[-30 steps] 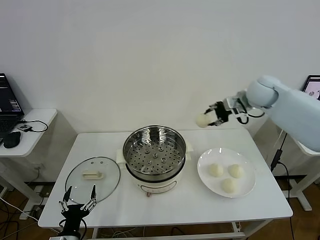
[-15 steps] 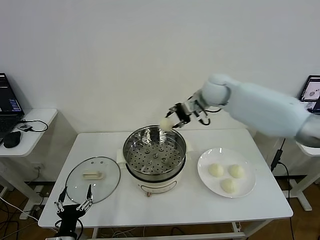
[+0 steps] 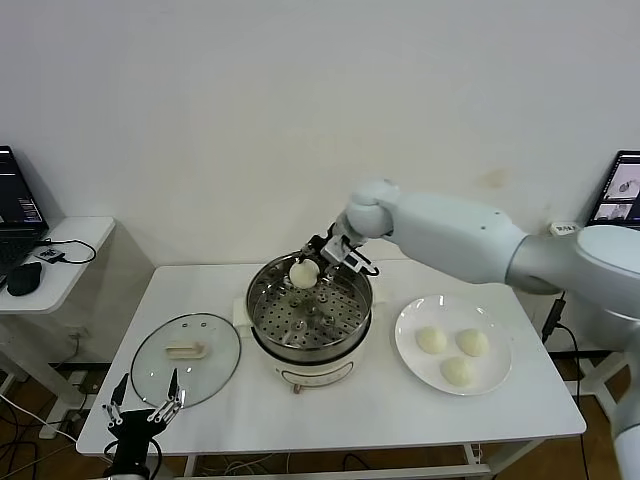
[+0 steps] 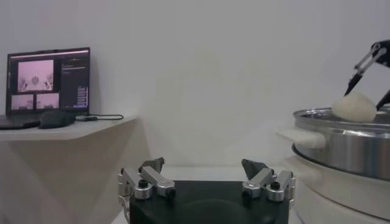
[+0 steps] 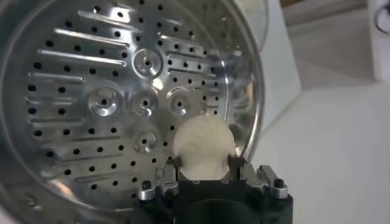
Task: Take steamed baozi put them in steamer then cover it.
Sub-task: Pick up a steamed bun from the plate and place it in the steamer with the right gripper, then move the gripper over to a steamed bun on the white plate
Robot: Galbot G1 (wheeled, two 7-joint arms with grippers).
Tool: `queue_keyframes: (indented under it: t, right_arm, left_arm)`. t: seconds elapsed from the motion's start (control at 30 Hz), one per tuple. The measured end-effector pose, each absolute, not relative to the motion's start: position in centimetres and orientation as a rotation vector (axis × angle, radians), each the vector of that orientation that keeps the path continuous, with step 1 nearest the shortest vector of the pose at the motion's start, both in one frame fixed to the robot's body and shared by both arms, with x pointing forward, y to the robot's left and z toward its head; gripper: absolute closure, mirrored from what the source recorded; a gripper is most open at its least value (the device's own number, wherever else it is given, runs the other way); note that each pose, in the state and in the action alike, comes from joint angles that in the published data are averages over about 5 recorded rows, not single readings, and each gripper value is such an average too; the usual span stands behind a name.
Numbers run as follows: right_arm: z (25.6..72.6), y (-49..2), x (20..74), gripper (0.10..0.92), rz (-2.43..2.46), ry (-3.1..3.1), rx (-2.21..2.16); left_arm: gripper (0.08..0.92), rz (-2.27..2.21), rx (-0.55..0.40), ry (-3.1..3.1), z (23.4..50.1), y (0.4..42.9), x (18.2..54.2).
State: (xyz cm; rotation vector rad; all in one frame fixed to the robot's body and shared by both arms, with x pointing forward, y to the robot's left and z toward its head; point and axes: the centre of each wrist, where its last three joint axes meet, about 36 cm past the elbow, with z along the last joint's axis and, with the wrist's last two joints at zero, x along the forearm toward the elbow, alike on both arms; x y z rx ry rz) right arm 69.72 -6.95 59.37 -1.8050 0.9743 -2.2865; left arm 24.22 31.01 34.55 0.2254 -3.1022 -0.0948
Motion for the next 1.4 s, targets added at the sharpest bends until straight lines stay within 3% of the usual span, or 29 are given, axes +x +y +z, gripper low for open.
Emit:
queue_keyframes:
  t: [0.43, 0.53, 0.8, 0.93, 1.13, 1.4]
  right_arm:
    - [57.6, -6.2, 70.8, 0.483, -2.338, 0.749, -1.774]
    - [57.4, -6.1, 70.8, 0.443, -2.342, 0.723, -1.774]
    - [57.8, -6.5, 70.9, 0.234, -2.346, 0.707, -1.773]
    - [59.1, -6.9, 70.7, 0.203, -2.346, 0.741, -1.775]
    - [62.2, -9.7, 69.5, 0.199, -2.369, 0.916, -1.802]
    - [65.5, -17.0, 66.5, 0.2, -2.401, 1.349, -1.862]
  left_arm:
    - [0.177, -0.09, 0.23, -3.097, 34.2, 31.0, 24.4]
    - [0.177, -0.089, 0.229, -3.098, 34.3, 31.0, 24.4]
    - [0.177, -0.089, 0.226, -3.099, 34.4, 30.9, 24.3]
    - [0.177, -0.091, 0.224, -3.1, 34.5, 30.9, 24.2]
    - [0.177, -0.087, 0.224, -3.098, 34.8, 30.9, 24.3]
    - [0.177, -0.083, 0.214, -3.09, 34.9, 30.9, 24.6]
